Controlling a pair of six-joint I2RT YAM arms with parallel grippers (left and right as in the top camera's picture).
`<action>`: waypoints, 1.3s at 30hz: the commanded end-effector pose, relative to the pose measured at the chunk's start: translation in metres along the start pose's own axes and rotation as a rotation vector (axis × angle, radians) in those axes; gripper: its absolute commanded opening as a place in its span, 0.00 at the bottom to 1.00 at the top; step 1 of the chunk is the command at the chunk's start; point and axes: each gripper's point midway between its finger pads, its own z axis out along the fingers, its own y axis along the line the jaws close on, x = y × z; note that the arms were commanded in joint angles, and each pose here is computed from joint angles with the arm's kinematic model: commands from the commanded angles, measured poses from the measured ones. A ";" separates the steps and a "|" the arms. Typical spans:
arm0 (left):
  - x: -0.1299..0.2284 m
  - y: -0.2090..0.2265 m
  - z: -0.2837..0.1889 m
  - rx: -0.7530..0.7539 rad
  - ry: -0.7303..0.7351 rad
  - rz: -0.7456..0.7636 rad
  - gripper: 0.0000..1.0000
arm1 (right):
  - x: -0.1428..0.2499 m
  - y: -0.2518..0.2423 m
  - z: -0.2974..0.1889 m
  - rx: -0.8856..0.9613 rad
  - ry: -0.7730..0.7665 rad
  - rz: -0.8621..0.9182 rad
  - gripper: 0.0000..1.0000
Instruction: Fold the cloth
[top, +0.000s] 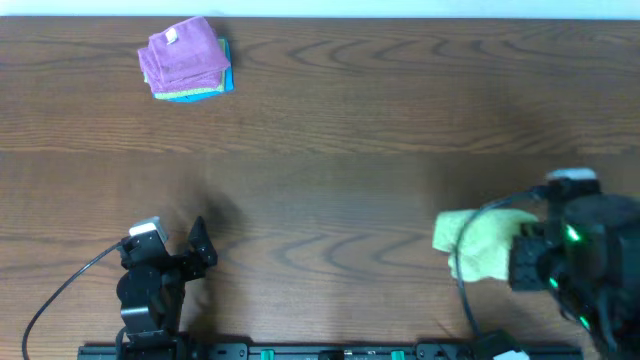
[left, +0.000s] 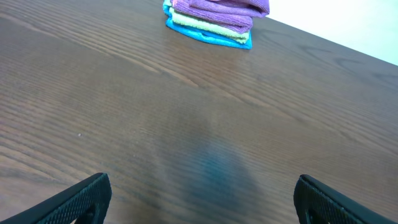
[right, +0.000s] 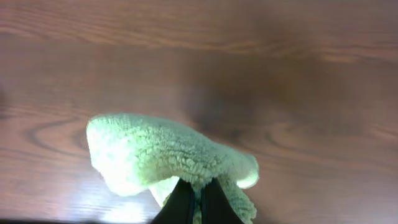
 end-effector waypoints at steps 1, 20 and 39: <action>0.008 0.001 0.003 0.001 0.016 -0.001 0.95 | 0.001 0.032 0.041 -0.106 0.098 -0.046 0.01; 0.008 0.001 0.003 0.001 0.016 0.000 0.95 | -0.029 0.075 0.150 -0.086 0.356 -0.223 0.99; 0.008 0.001 0.003 0.001 0.016 -0.001 0.95 | 0.024 0.105 0.242 -0.172 0.576 -0.215 0.72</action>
